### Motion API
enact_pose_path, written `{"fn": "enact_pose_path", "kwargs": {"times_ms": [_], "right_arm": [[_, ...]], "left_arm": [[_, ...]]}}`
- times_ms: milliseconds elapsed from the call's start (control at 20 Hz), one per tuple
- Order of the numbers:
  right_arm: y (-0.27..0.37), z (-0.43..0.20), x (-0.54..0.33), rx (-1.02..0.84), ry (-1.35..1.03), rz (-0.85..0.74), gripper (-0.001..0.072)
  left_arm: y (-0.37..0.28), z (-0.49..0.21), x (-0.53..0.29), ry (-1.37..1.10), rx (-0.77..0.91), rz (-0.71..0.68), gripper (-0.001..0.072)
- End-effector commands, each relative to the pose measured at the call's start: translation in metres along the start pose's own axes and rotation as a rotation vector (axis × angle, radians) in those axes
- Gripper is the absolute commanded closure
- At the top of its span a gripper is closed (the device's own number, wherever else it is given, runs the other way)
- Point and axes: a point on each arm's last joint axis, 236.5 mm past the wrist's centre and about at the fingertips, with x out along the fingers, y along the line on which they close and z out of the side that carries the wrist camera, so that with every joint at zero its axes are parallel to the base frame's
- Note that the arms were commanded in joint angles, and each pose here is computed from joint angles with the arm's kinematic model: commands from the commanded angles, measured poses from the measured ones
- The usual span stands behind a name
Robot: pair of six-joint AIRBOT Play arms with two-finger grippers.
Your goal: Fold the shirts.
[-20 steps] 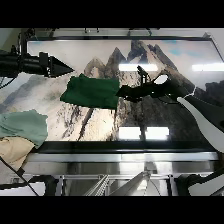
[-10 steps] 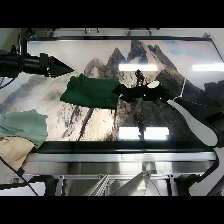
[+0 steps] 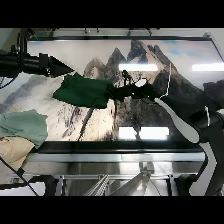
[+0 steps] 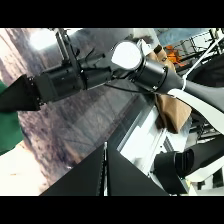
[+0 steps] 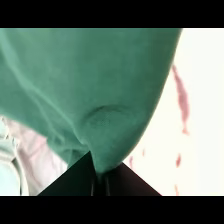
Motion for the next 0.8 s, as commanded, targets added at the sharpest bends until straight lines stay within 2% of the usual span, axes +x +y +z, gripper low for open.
{"fn": "enact_pose_path", "kwargs": {"times_ms": [0,200,300,400,500,650,750], "right_arm": [[0.043,0.010,-0.035,-0.121,-0.020,0.027,0.0704],[0.097,0.055,-0.181,-0.290,-0.223,-0.105,0.0703],[0.104,0.073,-0.295,-0.286,-0.403,-0.227,0.0702],[0.094,0.076,-0.402,-0.207,-0.570,-0.314,0.0701],[0.058,0.068,-0.486,-0.097,-0.672,-0.396,0.0701],[-0.027,0.053,-0.584,0.126,-0.779,-0.526,0.0702],[-0.073,0.048,-0.635,0.200,-0.849,-0.557,0.0703]], "left_arm": [[-0.001,-0.002,0.000,0.007,0.000,-0.005,0.0695],[-0.006,-0.010,0.000,0.043,-0.001,-0.028,0.0696],[-0.010,-0.016,0.000,0.067,-0.002,-0.045,0.0696],[-0.012,-0.019,-0.001,0.079,-0.004,-0.052,0.0696],[-0.012,-0.018,0.000,0.079,-0.004,-0.052,0.0696],[-0.012,-0.018,-0.001,0.078,-0.004,-0.052,0.0696],[-0.011,-0.018,-0.001,0.074,-0.004,-0.049,0.0695]]}}
